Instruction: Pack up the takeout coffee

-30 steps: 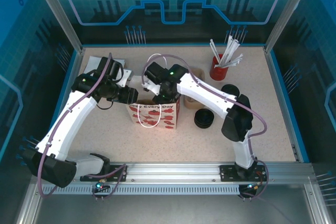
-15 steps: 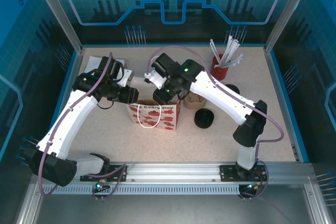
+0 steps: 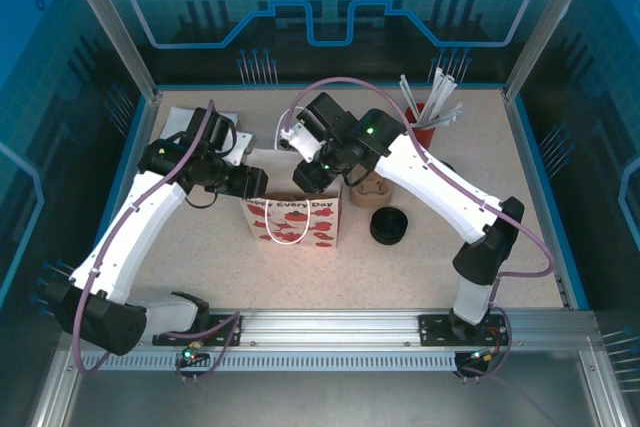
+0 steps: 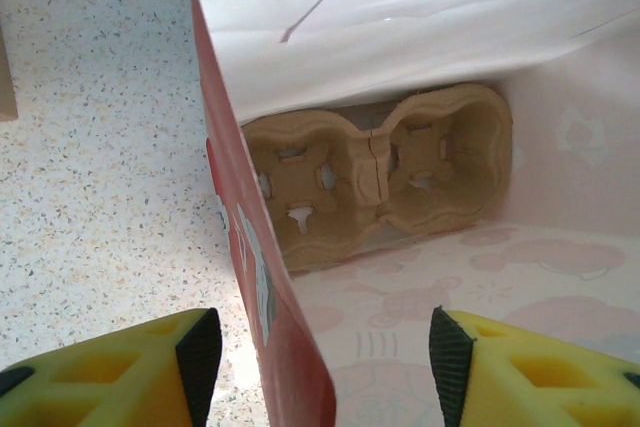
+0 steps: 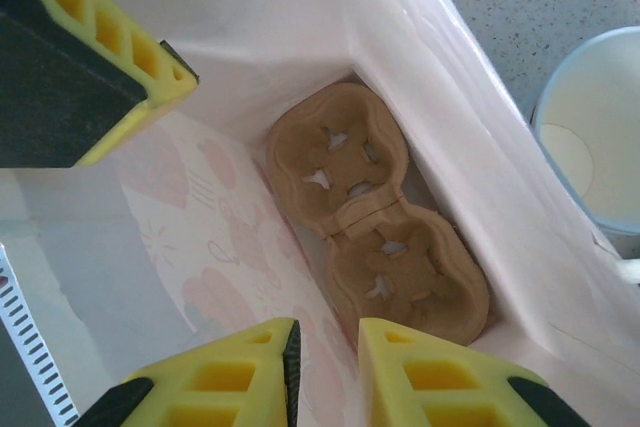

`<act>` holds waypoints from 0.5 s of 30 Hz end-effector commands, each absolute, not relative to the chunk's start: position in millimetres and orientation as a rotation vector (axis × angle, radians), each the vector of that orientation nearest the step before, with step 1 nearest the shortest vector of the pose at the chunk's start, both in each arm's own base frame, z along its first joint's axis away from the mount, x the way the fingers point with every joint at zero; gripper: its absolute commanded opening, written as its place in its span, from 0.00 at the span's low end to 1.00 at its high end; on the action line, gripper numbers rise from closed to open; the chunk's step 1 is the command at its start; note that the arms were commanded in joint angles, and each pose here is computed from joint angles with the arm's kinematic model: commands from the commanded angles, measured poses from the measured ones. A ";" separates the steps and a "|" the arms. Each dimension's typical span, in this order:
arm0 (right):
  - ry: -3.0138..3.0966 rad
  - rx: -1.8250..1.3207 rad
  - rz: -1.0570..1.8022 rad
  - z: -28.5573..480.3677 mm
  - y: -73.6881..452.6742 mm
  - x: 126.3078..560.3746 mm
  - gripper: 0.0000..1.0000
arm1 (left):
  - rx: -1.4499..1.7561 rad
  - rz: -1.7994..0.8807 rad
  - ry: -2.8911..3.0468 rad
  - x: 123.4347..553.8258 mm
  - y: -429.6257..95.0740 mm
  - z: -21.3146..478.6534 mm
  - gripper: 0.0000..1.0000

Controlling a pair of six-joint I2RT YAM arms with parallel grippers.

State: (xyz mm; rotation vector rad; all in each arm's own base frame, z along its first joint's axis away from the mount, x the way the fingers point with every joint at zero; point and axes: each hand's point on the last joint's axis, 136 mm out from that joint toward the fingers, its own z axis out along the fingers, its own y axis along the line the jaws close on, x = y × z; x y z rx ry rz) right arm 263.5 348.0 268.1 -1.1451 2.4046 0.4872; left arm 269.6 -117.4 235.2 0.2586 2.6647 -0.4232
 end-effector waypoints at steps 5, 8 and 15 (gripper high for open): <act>2.373 -1.096 0.526 288.5 343.2 263.6 0.27 | 0.224 -0.503 2.601 274.8 -124.6 256.6 0.68; 2.363 -1.088 0.536 294.2 342.8 262.6 0.27 | 0.216 -0.508 2.589 275.3 -124.8 260.3 0.72; 2.308 -1.039 0.570 324.6 336.2 260.1 0.30 | 0.201 -0.528 2.519 275.6 -125.0 275.5 0.82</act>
